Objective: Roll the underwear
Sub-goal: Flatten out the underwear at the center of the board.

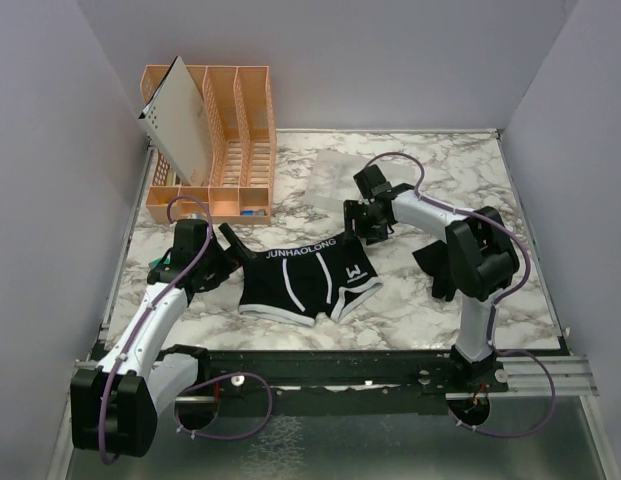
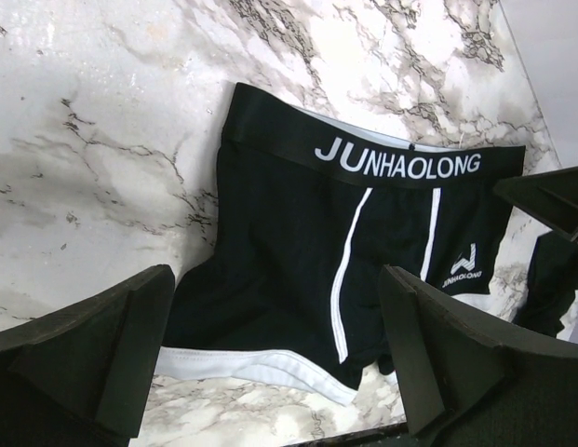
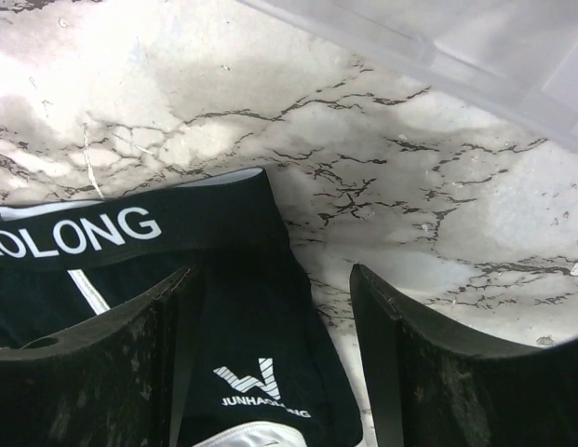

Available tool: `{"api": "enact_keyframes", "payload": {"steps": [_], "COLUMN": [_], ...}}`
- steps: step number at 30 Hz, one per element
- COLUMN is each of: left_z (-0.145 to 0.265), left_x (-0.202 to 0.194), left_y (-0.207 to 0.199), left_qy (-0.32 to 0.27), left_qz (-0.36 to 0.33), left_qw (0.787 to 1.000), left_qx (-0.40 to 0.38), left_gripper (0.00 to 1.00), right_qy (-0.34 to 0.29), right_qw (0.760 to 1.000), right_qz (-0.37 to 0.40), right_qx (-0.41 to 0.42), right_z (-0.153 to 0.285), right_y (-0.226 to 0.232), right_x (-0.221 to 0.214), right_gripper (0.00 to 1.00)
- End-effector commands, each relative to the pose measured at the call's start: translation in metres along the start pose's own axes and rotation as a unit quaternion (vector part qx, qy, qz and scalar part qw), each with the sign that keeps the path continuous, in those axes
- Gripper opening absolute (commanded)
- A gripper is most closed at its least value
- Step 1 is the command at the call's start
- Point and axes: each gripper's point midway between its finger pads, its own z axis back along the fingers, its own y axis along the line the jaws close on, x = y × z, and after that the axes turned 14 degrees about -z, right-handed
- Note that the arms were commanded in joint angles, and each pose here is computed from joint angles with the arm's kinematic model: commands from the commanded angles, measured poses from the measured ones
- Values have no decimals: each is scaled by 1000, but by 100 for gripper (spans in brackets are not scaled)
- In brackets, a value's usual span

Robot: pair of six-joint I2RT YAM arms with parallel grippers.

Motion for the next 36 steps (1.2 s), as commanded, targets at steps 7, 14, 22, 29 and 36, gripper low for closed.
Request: {"api": "enact_keyframes", "payload": {"steps": [7,14,22,29,36], "left_z": [1,0,0,-2,-17], "left_x": [-3,0,0,-1,-6], "left_y": [-3,1,4,7,19], "left_qy": [2,-3,-9,-6,-11], "left_qz": [3,5,6,3,6], "left_qw": [1000,1000,1000,1000,1000], "left_qx": [-17,-6,0,5,23], "left_gripper": [99,99,99,99,98], "right_qy": [20,5,-3,-3,-18], "right_qw": [999,999,999,999,998], "right_qz": [25,32,30,30,33], "right_qx": [14,29,19,32,46], "right_z": [-13,2,6,3,-7], "right_y": [0,7,5,12,29], "right_x": [-3,2,7,10,32], "right_gripper": [52,40,54,59,57]}}
